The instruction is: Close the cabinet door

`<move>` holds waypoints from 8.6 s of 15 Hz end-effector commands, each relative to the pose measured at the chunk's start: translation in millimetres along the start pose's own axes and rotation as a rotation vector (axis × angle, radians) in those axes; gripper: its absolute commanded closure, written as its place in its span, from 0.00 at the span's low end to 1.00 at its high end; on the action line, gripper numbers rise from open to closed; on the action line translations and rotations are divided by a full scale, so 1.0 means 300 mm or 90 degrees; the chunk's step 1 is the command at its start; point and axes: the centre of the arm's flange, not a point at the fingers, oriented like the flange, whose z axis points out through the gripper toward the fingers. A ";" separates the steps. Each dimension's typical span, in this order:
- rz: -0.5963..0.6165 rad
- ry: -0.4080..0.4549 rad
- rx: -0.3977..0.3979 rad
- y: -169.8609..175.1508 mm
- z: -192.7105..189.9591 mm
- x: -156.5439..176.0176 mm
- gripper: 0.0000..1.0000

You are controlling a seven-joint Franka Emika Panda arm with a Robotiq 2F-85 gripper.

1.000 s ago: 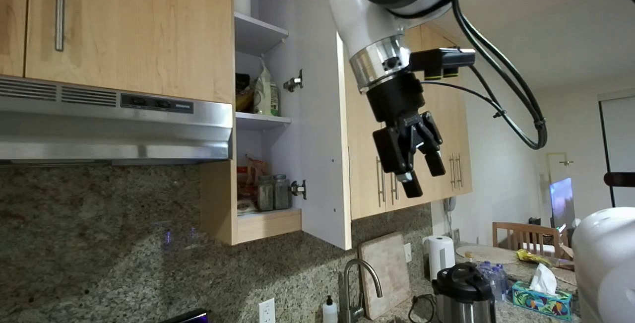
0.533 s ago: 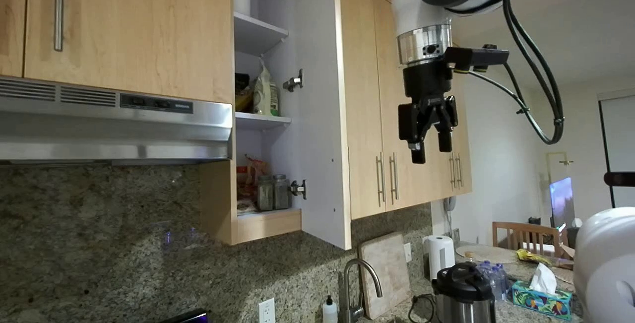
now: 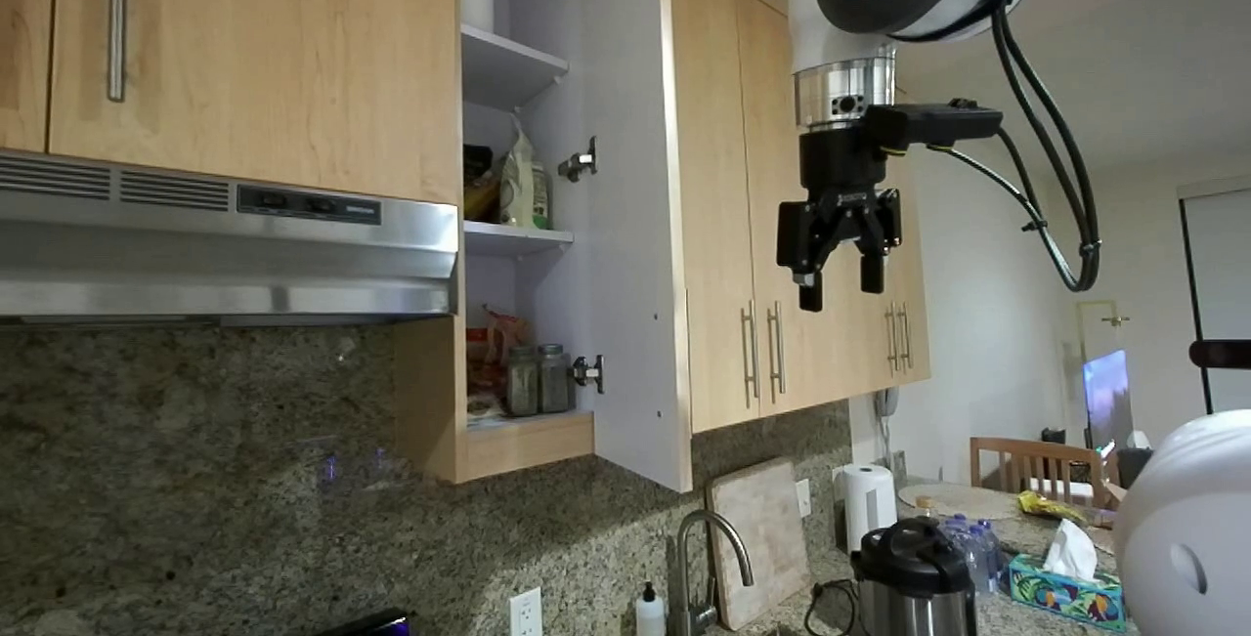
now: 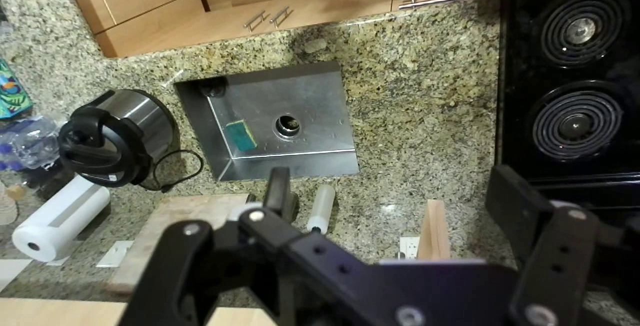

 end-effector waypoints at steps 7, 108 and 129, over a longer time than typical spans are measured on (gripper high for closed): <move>0.175 0.136 0.112 0.117 -0.031 0.182 0.00; 0.160 0.117 0.074 -0.608 -0.080 0.503 0.00; -0.082 0.010 0.034 -0.443 0.288 0.066 0.00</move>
